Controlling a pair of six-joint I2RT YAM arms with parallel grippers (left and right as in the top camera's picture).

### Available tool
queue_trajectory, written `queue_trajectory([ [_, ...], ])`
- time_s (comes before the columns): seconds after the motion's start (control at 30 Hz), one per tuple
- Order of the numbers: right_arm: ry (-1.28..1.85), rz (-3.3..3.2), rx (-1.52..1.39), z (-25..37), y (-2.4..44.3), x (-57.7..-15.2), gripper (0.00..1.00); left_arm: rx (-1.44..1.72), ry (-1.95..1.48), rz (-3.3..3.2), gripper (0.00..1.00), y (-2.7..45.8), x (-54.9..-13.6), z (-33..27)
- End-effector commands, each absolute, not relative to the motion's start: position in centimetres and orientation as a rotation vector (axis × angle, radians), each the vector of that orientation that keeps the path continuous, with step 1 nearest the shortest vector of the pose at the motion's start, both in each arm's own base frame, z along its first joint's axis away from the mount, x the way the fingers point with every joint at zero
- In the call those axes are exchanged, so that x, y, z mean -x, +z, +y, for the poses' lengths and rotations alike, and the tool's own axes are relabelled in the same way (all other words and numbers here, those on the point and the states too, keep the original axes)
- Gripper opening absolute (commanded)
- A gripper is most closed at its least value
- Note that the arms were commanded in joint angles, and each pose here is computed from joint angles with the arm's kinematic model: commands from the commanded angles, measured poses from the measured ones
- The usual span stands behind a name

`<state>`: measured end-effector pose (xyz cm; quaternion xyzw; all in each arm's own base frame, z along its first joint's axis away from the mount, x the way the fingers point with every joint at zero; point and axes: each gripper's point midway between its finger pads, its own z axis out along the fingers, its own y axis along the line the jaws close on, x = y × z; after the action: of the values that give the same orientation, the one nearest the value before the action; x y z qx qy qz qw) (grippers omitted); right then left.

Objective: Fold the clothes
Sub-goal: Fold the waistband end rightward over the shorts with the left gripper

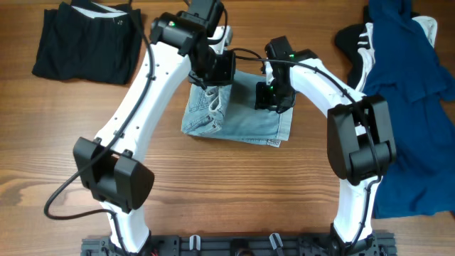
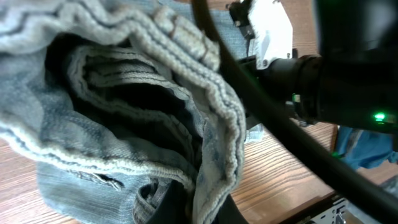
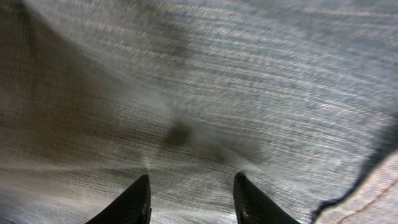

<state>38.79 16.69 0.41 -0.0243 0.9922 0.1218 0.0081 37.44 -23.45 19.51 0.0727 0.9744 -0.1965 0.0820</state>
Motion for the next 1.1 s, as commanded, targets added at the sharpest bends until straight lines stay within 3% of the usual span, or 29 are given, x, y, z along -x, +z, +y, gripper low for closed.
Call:
queue_trajectory([
  [0.0,0.396,3.141,0.028,15.2,-0.5,-38.6,0.45,-0.232,-0.666,2.897,0.04,20.0,-37.0,-25.9],
  [0.17,0.364,3.182,-0.062,12.0,2.0,-39.1,0.43,-0.163,-0.695,2.875,0.04,20.4,-37.5,-26.6],
  [0.3,0.351,3.166,-0.147,9.3,4.2,-39.7,0.32,-0.146,-0.663,2.873,0.04,20.2,-37.9,-26.0],
  [0.4,0.356,3.181,-0.097,9.2,4.0,-39.3,0.24,-0.032,-0.543,2.909,0.04,19.6,-38.5,-22.9],
  [0.6,0.361,3.145,-0.115,10.1,3.8,-40.1,0.24,0.268,-0.23,2.94,0.04,19.8,-39.1,-12.4],
  [0.8,0.365,3.12,-0.12,10.3,3.8,-40.7,0.22,0.411,-0.085,2.857,0.04,24.2,-38.4,-2.9],
  [1.07,0.366,3.128,-0.014,13.0,3.1,-39.8,0.22,0.447,-0.076,2.758,0.04,28.5,-38.4,0.5],
])
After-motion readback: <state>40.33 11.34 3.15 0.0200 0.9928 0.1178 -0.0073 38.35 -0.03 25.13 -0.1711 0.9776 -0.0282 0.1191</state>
